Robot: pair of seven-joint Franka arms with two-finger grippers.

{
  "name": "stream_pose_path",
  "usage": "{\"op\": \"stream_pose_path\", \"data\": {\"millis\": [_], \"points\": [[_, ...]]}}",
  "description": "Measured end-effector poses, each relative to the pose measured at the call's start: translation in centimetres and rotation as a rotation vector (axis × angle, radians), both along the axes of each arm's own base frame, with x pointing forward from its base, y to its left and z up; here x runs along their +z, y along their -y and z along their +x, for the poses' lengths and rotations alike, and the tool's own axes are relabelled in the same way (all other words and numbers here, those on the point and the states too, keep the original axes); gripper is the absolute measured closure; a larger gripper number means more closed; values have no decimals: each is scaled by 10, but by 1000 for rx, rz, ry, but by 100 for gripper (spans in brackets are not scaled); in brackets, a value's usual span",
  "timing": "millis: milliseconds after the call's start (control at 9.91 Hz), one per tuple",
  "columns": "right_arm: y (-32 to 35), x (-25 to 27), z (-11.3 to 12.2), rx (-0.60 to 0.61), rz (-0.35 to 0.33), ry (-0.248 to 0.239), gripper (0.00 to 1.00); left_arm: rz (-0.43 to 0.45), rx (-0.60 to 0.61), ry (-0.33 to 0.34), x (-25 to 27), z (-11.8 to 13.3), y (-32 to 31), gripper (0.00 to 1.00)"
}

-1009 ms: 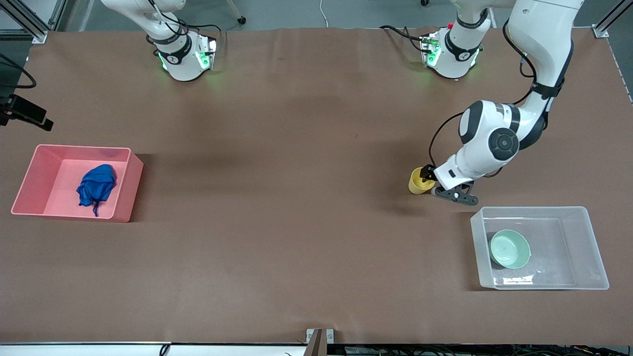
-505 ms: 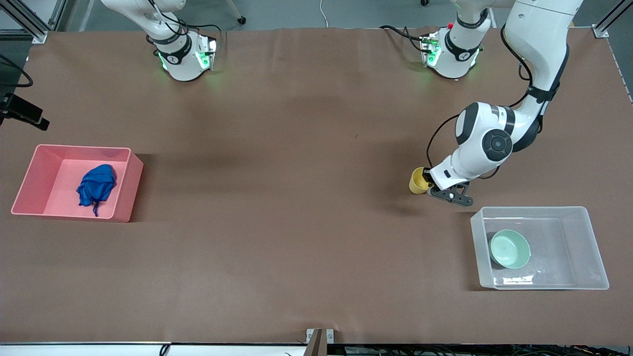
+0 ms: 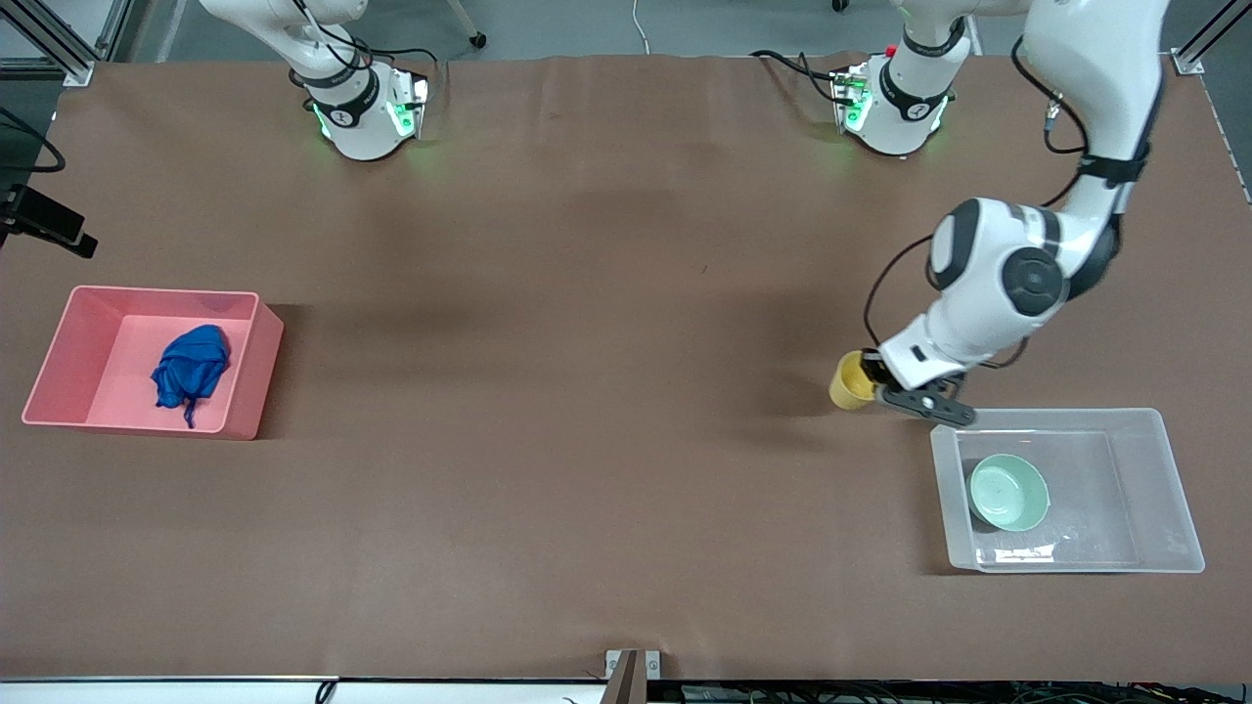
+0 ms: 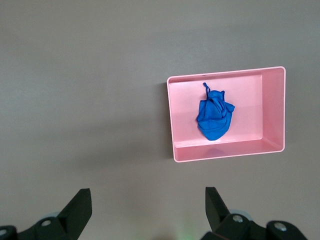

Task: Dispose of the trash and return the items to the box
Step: 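Lift the yellow cup and carry it over the clear bin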

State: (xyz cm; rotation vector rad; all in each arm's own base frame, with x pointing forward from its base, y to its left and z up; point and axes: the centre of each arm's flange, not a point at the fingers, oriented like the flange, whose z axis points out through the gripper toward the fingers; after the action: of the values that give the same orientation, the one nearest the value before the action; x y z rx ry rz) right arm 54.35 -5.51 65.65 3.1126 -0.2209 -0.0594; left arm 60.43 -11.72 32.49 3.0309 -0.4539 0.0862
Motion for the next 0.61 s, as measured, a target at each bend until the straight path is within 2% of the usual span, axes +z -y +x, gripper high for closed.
{"op": "stream_pose_path", "data": {"millis": [303,404,606], "points": [[0,0,0,-1,0,0,0,38,103,98,73,57,-91,97],[0,0,0,-1,0,0,0,58,146,110,71,72,-123,97],[0,0,0,-1,0,0,0,60,192,85,33,96,-162,97]]}}
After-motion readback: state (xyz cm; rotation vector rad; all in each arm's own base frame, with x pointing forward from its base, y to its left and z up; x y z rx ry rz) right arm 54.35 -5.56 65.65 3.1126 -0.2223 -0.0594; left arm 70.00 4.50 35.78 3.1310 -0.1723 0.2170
